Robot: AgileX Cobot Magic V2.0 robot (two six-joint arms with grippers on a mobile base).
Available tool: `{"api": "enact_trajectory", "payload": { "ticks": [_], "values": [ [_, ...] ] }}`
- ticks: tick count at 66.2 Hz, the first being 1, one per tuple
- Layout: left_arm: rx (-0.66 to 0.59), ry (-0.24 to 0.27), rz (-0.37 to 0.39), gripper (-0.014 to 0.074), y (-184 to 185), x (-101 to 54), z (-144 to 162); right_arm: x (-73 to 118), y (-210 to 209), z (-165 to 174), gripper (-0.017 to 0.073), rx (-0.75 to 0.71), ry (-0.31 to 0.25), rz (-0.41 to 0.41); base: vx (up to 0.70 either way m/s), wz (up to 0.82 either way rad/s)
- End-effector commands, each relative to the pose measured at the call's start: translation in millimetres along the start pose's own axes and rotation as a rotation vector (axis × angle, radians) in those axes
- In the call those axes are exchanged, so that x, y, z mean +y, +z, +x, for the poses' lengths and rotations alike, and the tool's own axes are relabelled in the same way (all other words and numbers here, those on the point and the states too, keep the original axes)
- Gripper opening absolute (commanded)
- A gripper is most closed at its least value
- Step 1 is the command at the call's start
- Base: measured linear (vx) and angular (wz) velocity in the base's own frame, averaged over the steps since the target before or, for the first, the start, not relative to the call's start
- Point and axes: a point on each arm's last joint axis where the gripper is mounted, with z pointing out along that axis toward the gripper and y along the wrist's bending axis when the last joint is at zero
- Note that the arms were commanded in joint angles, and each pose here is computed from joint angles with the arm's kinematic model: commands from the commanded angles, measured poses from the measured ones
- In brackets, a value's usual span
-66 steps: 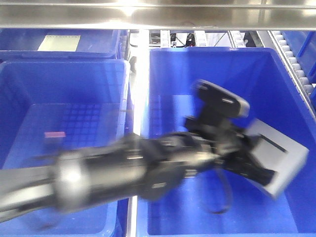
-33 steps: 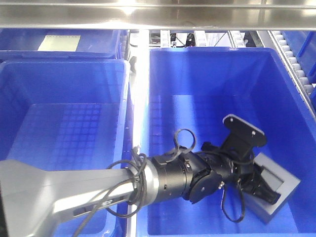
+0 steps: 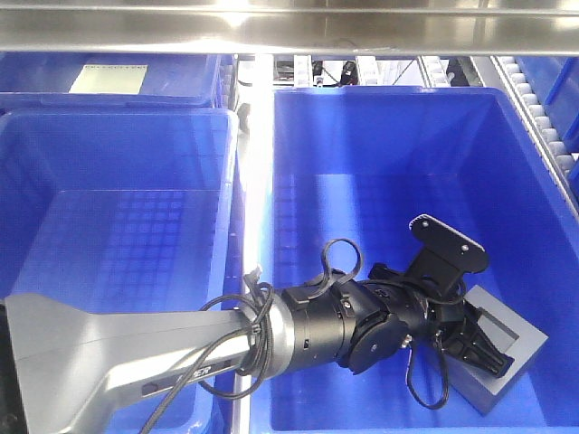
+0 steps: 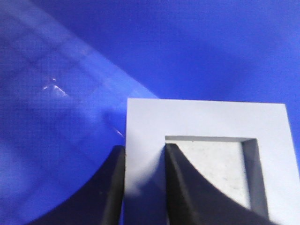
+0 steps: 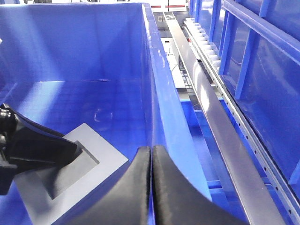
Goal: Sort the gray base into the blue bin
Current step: 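Lower the block into the bin and open the left gripper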
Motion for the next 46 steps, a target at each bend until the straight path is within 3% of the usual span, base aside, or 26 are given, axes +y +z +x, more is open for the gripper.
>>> {"api": "enact_trajectory", "payload": {
  "ticks": [1,35,46],
  "values": [
    [-0.133,-0.013,0.03,0.0205,-21.9,-10.0,-34.0,-0.1,1.3,-3.5,-0.0005,-0.036,-0.016,0.002,0.0,0.0],
    [-0.132,-0.013,0.029,0.03,-21.9,-10.0,-33.9,-0.1,1.3,-3.5,-0.0005,-0.036,-0.016,0.002,0.0,0.0],
    [-0.15,-0.014,0.029,0.0429,-22.1,-9.2,-35.7,-0.1,1.3,-3.5,-0.0005,-0.036,-0.016,0.002,0.0,0.0]
  ]
}}
